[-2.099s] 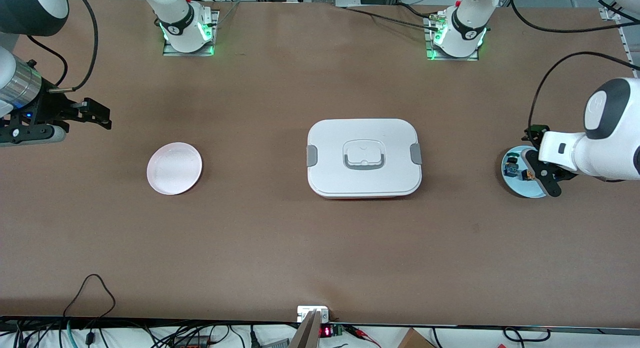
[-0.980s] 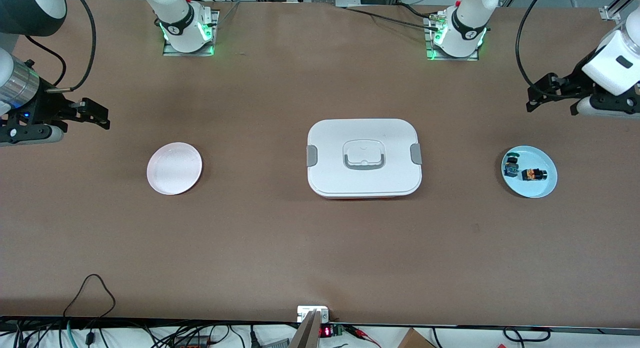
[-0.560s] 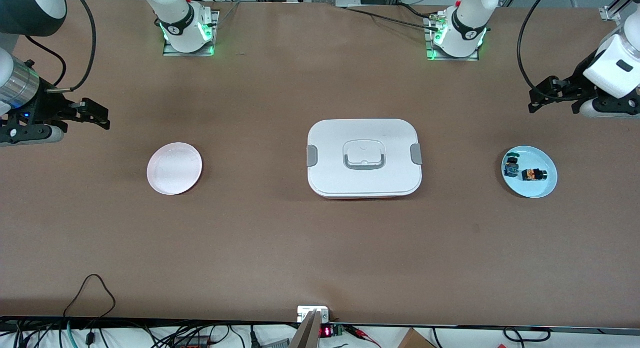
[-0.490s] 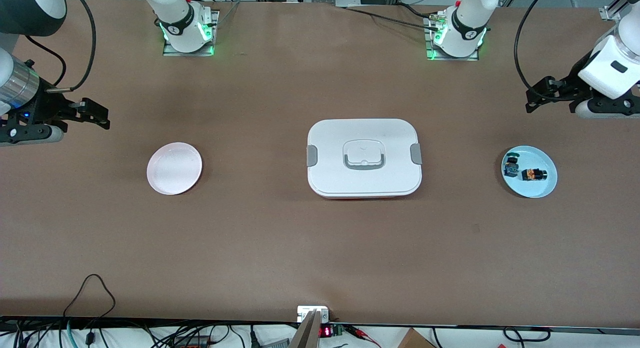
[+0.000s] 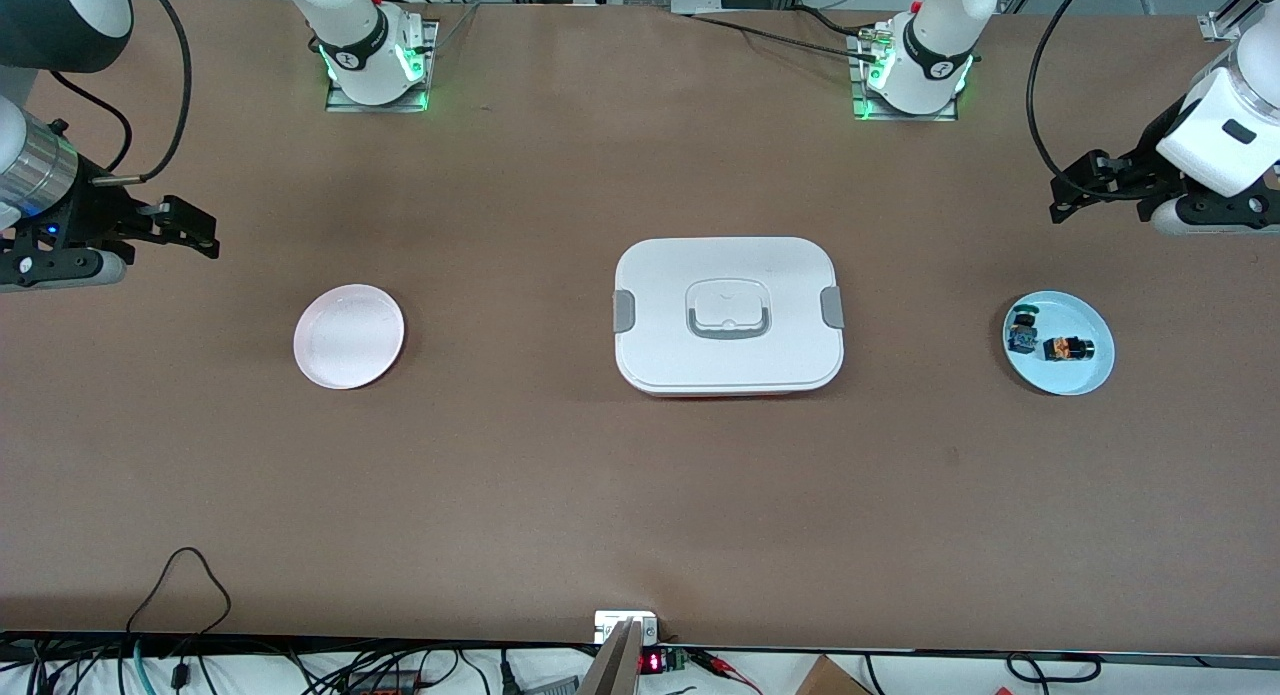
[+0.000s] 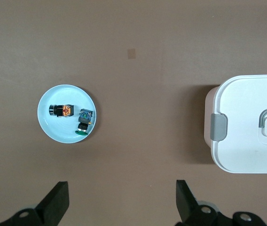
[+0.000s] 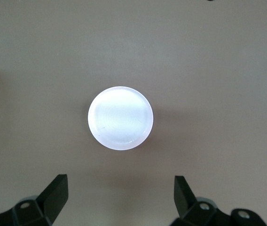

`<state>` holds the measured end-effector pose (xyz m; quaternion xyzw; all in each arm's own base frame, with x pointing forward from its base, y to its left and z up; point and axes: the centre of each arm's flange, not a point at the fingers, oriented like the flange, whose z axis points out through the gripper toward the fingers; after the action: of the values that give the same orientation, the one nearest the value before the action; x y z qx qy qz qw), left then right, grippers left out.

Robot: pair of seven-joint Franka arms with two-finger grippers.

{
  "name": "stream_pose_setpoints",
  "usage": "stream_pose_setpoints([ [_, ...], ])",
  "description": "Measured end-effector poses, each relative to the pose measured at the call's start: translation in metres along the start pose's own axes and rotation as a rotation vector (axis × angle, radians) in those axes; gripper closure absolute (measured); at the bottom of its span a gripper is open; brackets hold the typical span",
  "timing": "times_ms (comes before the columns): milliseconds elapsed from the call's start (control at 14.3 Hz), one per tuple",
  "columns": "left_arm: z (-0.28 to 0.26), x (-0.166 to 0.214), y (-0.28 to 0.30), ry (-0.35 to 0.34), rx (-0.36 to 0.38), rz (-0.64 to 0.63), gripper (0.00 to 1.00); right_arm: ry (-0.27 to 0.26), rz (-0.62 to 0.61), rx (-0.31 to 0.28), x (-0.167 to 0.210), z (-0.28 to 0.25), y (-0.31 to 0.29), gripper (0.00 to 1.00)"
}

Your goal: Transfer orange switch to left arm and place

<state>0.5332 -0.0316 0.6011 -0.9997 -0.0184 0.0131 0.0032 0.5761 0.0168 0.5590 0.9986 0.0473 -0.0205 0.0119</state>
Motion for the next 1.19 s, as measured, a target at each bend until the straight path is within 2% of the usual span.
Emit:
stream_pose_setpoints([
  [1190,0.0026,-0.0018,0.0022,-0.024,-0.02,-0.001,0.0,0.0,0.0,0.0,0.0,0.0,0.0,0.0],
])
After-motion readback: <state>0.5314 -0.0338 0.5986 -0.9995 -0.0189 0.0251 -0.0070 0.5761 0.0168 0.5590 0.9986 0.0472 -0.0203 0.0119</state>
